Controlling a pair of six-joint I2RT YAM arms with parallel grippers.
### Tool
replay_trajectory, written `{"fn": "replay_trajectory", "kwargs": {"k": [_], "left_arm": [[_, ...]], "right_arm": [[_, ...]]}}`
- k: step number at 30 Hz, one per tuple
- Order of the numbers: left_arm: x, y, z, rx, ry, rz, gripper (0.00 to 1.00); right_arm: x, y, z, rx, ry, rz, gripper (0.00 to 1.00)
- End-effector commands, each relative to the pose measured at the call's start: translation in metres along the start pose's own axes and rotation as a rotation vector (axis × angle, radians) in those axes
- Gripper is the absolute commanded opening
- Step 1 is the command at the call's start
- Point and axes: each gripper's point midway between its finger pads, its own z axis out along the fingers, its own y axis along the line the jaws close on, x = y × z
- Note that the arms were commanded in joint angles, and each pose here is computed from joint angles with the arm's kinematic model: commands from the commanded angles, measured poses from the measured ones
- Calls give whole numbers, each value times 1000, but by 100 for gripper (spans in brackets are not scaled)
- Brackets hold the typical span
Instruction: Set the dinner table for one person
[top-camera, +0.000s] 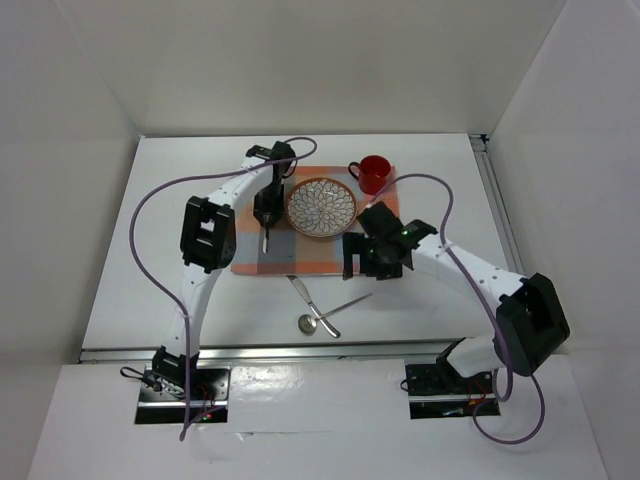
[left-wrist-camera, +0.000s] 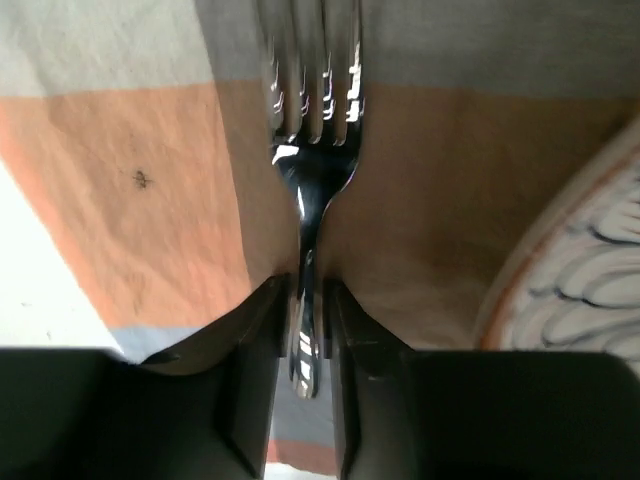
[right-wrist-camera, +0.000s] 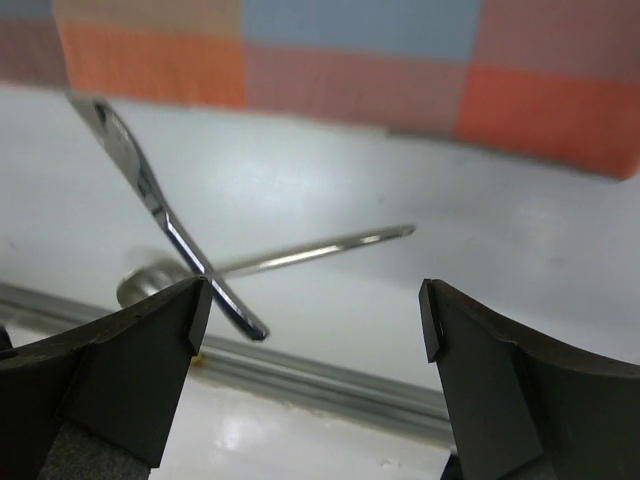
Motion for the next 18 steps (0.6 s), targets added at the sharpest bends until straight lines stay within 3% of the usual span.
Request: {"fn": "replay_trajectory", "kwargs": {"k": [1, 2, 4, 12, 18], "left_arm": [[-3, 1, -2, 20, 4, 8, 49], [1, 0, -1, 29, 14, 9, 56], [-3, -1, -15, 54, -19, 2, 60], [-16, 32, -91, -11, -172, -62, 64], [8, 54, -143, 11, -263, -169, 65]], "right_arm": [[30, 21, -6, -39, 47, 10, 98], [37, 22, -4, -29, 54, -13, 96], [50, 32, -3, -28, 67, -41, 88], [71, 67, 7, -93, 135, -140, 82], [93, 71, 30, -72, 275, -121, 77]]}}
